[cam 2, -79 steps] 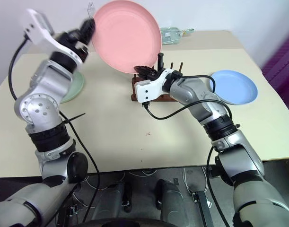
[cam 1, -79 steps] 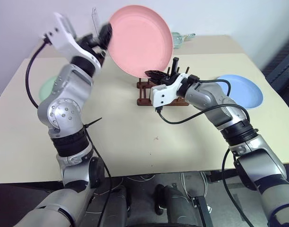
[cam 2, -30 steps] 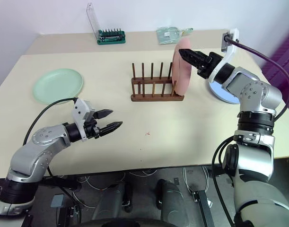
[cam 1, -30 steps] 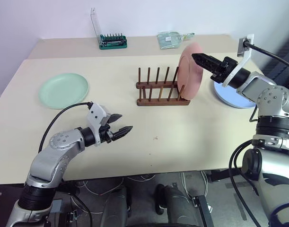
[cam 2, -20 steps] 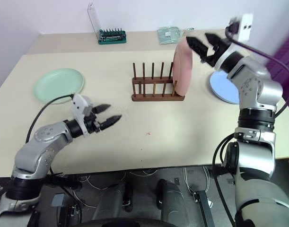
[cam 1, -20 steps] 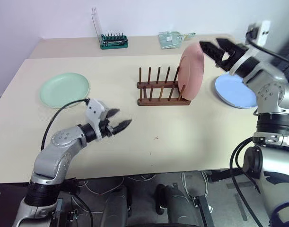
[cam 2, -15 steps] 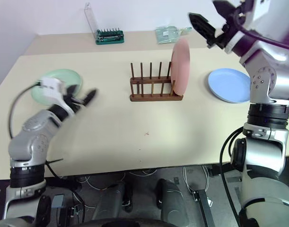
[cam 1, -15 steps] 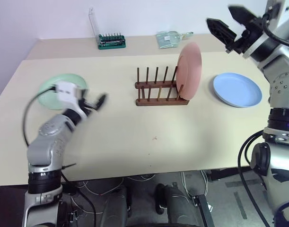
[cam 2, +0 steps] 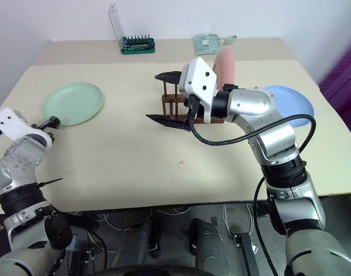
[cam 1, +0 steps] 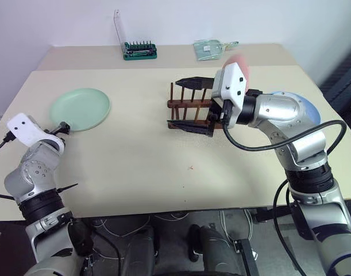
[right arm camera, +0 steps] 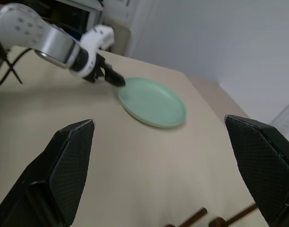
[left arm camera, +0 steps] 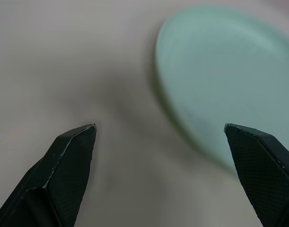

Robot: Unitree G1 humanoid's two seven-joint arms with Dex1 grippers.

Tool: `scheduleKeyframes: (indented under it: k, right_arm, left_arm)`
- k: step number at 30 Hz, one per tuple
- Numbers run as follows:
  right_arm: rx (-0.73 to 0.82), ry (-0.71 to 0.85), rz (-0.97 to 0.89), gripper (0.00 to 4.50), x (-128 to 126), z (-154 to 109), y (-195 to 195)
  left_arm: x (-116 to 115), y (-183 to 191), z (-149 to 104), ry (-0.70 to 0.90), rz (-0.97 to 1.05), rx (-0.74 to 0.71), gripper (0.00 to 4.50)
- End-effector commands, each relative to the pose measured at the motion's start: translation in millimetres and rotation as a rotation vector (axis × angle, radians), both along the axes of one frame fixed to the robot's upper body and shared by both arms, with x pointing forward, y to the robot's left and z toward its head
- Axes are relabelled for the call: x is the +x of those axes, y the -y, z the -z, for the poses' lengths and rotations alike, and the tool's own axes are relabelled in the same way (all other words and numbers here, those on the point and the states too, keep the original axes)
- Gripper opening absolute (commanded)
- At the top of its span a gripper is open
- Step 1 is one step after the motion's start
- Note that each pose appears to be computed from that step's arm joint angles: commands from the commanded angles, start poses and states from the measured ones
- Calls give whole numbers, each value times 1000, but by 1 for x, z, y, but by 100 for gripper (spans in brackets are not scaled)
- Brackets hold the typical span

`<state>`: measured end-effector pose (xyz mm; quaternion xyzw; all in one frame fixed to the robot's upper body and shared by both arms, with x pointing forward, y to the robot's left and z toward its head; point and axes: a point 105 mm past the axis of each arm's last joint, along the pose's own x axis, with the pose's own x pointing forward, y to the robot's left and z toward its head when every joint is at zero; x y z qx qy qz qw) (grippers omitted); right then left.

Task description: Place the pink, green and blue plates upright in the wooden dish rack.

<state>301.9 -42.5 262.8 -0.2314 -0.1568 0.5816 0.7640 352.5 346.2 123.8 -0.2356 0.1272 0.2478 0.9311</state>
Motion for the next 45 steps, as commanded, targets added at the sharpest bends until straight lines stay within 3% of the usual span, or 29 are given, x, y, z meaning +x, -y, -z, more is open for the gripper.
scheduleKeyframes:
  k: [1,4,7,14,15,17,21,24,29,35,40,44,45]
  right_arm:
    - [6,21,-32,450,-9,0,-6]
    - [-1,8,-28,450,-10,7,-8]
    - [-8,8,-13,450,-9,11,-8]
    - [-2,17,19,450,-7,11,-6]
    - [-3,19,22,450,-7,12,-5]
    - [-12,31,29,450,-6,12,-5]
    - [-15,67,56,450,1,8,-5]
    - [-81,140,126,450,19,9,-4]
    - [-207,420,212,450,46,7,-15]
    - [-273,635,267,450,68,-4,-26]
    - [-328,778,376,450,90,-11,-17]
    - [-372,810,393,450,97,-2,-13]
    - [-377,816,394,398,98,-1,-13]
  left_arm:
    - [12,1,-11,34,34,-37,446]
    - [24,5,-12,40,64,-64,446]
    - [32,8,-12,52,62,-107,369]
    - [35,8,-9,69,33,-149,28]
    - [35,8,-9,69,34,-145,9]
    - [35,11,-14,83,55,-105,9]
    - [41,29,-58,241,149,69,9]
    - [44,68,-102,354,285,179,9]
    - [40,143,-178,523,431,239,9]
    - [30,185,-211,574,520,248,9]
    - [24,201,-211,549,573,219,9]
    - [21,208,-209,547,590,182,9]
    - [21,208,-209,546,592,181,0]
